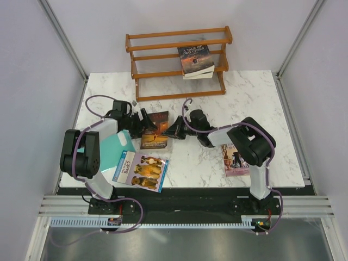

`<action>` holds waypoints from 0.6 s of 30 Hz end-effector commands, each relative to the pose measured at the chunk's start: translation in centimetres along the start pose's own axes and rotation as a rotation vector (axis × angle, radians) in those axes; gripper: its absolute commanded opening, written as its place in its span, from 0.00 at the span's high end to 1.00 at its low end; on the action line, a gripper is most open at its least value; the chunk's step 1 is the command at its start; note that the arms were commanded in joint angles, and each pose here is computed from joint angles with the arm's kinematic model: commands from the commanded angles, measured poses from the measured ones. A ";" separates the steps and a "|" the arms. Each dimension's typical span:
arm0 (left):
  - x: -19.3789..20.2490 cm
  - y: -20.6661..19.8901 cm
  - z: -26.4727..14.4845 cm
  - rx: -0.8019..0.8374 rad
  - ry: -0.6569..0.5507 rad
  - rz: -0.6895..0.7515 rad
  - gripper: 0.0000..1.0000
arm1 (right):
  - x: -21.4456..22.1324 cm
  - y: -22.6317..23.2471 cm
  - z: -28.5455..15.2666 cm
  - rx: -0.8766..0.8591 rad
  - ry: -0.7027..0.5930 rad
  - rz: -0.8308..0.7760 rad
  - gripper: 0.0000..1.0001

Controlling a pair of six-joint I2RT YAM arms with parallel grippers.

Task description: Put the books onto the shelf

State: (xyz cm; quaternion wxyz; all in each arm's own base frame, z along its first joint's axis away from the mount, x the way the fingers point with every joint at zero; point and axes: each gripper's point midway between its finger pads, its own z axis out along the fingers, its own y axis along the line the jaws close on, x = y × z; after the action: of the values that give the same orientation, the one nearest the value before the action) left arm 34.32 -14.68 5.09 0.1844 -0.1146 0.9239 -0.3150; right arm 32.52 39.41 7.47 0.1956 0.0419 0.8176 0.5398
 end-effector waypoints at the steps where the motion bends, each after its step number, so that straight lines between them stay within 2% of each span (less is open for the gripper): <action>1: 0.1 -3.4 -0.5 0.199 -0.012 0.071 0.11 | -1.4 7.8 -1.5 -0.312 -0.007 -0.082 0.98; 3: -0.4 -4.8 -0.9 0.276 -0.038 0.100 0.17 | -1.2 8.6 -1.9 -0.362 0.013 -0.094 0.98; 4: -0.4 -6.1 -1.4 0.344 -0.040 0.109 0.38 | -1.2 8.9 -1.9 -0.377 0.023 -0.095 0.98; 5: -0.5 -6.6 -1.6 0.372 -0.040 0.114 0.53 | -1.0 8.7 -1.8 -0.377 0.035 -0.082 0.97; 6: -0.8 -7.5 -2.1 0.410 -0.043 0.121 0.69 | -0.9 8.6 -1.8 -0.374 0.038 -0.081 0.91; 7: -1.0 -7.9 -2.3 0.421 -0.046 0.126 0.98 | -0.9 8.1 -1.7 -0.355 0.038 -0.071 0.87; 8: -1.2 -8.3 -2.5 0.430 -0.047 0.126 0.98 | -1.1 7.8 -1.7 -0.333 0.024 -0.090 0.84; 10: -1.9 -9.1 -3.0 0.442 -0.055 0.129 0.98 | -1.6 5.6 -1.7 -0.214 -0.013 -0.084 0.68; 11: -2.2 -9.5 -3.4 0.450 -0.065 0.138 0.98 | -2.1 6.1 -2.3 -0.187 -0.040 -0.110 0.61; 12: -2.6 -10.1 -3.8 0.461 -0.072 0.142 0.98 | -2.5 4.4 -2.4 -0.090 -0.068 -0.139 0.50; 15: -3.5 -11.4 -4.6 0.491 -0.092 0.148 0.98 | -3.7 4.6 -4.2 -0.020 -0.138 -0.172 0.29; 18: -4.5 -13.1 -5.6 0.550 -0.120 0.147 0.98 | -4.7 5.0 -5.8 -0.009 -0.221 -0.141 0.21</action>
State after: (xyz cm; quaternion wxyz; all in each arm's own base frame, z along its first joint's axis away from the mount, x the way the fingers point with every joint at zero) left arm 36.23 -19.01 12.24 0.2412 -0.0449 0.8443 -0.4765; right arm 32.83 36.79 10.90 0.2404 0.0373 0.8154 0.5254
